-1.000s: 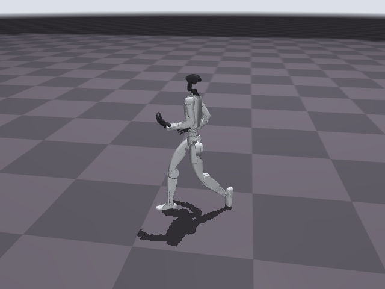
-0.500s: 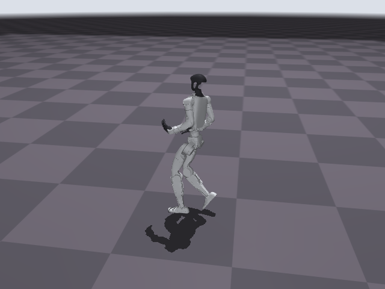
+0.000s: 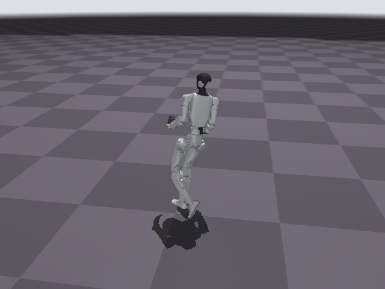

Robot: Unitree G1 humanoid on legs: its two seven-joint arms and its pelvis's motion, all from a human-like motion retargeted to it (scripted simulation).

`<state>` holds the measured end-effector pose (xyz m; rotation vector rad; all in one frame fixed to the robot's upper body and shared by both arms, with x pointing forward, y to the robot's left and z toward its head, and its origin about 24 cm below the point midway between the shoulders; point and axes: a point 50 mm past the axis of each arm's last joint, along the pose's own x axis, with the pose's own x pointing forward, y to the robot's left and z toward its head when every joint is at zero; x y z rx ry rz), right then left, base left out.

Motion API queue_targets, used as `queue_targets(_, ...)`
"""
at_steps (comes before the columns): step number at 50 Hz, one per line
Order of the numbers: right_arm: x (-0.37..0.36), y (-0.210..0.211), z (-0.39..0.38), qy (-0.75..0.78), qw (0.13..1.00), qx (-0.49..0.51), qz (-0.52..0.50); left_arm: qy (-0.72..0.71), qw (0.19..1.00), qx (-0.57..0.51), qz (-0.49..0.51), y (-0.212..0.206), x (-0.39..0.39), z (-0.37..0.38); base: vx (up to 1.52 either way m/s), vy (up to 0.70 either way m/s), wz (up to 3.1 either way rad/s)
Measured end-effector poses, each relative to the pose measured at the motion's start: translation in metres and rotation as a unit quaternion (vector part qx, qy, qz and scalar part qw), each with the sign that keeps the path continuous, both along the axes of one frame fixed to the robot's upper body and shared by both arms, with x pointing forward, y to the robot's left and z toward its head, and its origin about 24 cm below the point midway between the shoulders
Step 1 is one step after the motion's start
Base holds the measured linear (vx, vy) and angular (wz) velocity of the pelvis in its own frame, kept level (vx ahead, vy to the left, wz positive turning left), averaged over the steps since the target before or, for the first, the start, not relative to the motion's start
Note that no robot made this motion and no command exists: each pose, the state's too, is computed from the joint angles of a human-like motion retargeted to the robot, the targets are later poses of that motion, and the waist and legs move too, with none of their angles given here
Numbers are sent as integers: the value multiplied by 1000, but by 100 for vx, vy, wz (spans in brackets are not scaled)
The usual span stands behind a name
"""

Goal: Walk run

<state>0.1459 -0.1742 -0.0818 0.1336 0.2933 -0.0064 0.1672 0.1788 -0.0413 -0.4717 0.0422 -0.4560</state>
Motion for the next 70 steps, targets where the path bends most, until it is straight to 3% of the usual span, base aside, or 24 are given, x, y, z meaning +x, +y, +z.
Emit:
queue_targets(7, 35, 17, 34, -96, 977, -115, 151, 96, 986, -47, 126, 1, -73, -28, 85, -33, -376)
queue_targets(12, 41, 13, 45, -116, 955, -193, 192, 99, 983, -51, 146, -10, -78, -27, 94, 3, -297)
queue_targets(19, -7, -5, 10, -15, 983, -154, 98, 56, 998, -17, 33, -25, -42, -17, 119, -30, -30)
queue_targets(25, -25, 7, -7, 29, 998, -46, 44, -6, 999, 16, 48, -27, -5, 1, 83, -30, -163)
queue_targets(30, -32, -14, -2, 20, 997, -66, -25, -58, 997, 5, 52, -32, 18, 19, 77, -21, 14)
queue_targets(38, -18, -27, 18, -32, 994, -91, -60, -166, 986, 25, 20, 1, 39, 66, 84, -28, -68)
queue_targets(45, 4, -33, 26, -65, 982, -81, -160, -75, 994, -55, 53, -11, 16, 23, 115, -33, -6)
queue_targets(50, 56, -44, 69, -179, 974, -48, -129, -22, 990, -75, 120, -7, -8, 3, 131, -69, -272)
queue_targets(57, 101, -64, 137, -303, 946, -108, -25, 29, 980, -51, 192, 17, -65, -10, 167, -45, -284)
queue_targets(63, 53, -58, 77, -159, 973, -168, -2, 60, 981, -14, 184, 29, -67, -16, 170, -63, -153)
queue_targets(70, -54, -34, -19, 98, 991, -65, 64, -34, 992, -41, 115, 31, 2, 18, 178, -36, -4)
